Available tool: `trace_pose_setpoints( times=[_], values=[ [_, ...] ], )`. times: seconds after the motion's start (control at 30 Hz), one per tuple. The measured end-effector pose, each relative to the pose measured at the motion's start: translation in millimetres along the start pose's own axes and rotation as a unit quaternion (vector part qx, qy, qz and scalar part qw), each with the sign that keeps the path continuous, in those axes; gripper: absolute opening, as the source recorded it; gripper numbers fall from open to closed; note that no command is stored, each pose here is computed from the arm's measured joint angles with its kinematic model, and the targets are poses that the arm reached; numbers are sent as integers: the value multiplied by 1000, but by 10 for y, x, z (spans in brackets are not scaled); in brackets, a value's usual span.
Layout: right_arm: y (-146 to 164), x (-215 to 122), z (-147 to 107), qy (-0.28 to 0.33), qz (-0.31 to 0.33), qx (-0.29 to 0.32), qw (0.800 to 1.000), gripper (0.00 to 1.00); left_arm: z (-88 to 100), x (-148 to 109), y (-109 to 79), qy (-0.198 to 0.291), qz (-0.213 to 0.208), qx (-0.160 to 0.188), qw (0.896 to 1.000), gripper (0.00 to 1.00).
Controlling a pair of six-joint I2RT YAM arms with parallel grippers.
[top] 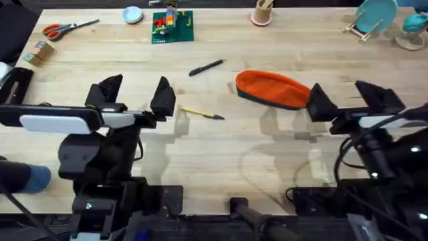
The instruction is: Unzip the bag, pick up the pens from the table one at a time and place them inside, then zip the bag closed.
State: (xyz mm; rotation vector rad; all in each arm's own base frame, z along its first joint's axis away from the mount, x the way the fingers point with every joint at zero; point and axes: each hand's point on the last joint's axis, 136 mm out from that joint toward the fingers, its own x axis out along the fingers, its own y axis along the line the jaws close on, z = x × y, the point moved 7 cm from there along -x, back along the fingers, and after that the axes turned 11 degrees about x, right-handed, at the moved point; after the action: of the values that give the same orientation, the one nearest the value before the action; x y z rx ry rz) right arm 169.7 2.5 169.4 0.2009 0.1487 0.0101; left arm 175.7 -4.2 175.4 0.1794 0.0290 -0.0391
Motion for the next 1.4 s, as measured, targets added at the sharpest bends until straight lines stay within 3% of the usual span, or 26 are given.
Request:
trace_pose_setpoints(
  times=[0.37, 0.53, 0.73, 0.93, 1.07, 1.27, 1.4],
  values=[
    [139, -167, 699, 44, -13, 21, 999, 996, 580, 141, 40, 21, -38, -2, 999, 992],
    [223, -109, 985, 89, -10, 31, 995, 996, 844, 391, 0, 47, -90, -7, 995, 993],
    [353, 20, 1243, 171, 10, 44, 984, 996, 1140, 754, -100, 62, -175, -18, 982, 993],
    [453, 151, 1440, 236, 24, 57, 970, 996, 1424, 1050, -260, 57, -293, -27, 954, 993],
    [486, 207, 1543, 255, 26, 60, 965, 996, 1453, 1132, -362, 78, -355, -22, 931, 993],
    [518, 251, 1545, 268, 39, 65, 960, 996, 1453, 1103, -568, 94, -427, 34, 899, 993],
    [548, 246, 1541, 272, 53, 69, 958, 996, 1537, 1056, -663, 68, -454, 87, 884, 992]
  ],
)
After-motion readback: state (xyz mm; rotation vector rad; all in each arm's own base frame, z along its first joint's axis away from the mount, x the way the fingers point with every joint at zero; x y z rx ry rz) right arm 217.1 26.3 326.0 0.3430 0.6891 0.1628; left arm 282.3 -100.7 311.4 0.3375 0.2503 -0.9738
